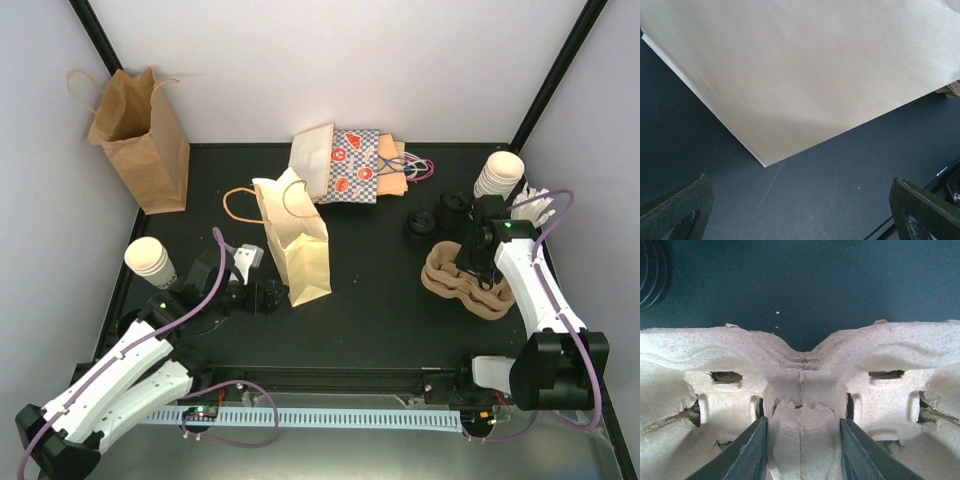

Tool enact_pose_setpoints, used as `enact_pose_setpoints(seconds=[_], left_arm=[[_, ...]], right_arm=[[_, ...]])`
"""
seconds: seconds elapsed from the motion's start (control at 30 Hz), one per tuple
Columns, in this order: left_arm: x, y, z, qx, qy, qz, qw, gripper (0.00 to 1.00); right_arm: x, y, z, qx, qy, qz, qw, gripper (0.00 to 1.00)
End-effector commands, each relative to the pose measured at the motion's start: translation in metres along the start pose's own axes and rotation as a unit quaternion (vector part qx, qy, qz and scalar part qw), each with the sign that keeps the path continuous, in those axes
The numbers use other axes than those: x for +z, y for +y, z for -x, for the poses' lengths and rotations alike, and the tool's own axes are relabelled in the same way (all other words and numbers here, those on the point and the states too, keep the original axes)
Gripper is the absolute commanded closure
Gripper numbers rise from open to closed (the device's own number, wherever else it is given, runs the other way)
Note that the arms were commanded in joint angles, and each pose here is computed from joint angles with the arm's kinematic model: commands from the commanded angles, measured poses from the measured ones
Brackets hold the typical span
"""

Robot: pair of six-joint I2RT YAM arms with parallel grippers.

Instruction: Pack the takeout coffee

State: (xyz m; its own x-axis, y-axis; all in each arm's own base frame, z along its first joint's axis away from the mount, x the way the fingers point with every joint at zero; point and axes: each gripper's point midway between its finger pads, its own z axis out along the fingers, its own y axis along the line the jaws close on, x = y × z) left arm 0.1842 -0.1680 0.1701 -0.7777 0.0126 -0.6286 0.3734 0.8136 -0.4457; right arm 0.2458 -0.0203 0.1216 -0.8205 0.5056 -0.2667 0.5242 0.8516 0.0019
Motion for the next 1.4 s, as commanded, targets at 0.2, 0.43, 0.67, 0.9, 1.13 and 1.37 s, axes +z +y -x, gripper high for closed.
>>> enact_pose_setpoints(seconds=[0.2, 0.43, 0.67, 0.9, 1.13, 1.37], left_arm=[[-0.010, -0.009, 0.015, 0.006, -0.025, -0.009, 1.000, 0.01], [-0.011, -0.009, 0.016, 0.006, -0.027, -0.009, 1.000, 0.01], [-0.010, -0.009, 0.015, 0.006, -0.026, -0.009, 1.000, 0.01], [-0.010, -0.009, 0.016, 0.007, -0.027, -0.009, 1.000, 0.01], [-0.010, -0.008, 0.016, 0.007, -0.027, -0.007, 1.000, 0.01], [-0.010, -0.008, 0.016, 0.005, -0.027, -0.006, 1.000, 0.01]], right_arm=[[-0.010, 0.001, 0.005, -0.008, -0.015, 0.005, 1.000, 0.57], [-0.003, 0.004, 0.000, -0.012, -0.008, 0.017, 1.000, 0.56], [-0.007, 0.004, 0.002, -0.016, -0.011, 0.015, 1.000, 0.53], [-0.003, 0.005, 0.000, -0.018, -0.007, 0.019, 1.000, 0.52], [-0.013, 0.005, 0.003, -0.021, -0.015, 0.022, 0.999, 0.52], [-0.022, 0.007, 0.005, -0.023, -0.020, 0.030, 0.999, 0.52]])
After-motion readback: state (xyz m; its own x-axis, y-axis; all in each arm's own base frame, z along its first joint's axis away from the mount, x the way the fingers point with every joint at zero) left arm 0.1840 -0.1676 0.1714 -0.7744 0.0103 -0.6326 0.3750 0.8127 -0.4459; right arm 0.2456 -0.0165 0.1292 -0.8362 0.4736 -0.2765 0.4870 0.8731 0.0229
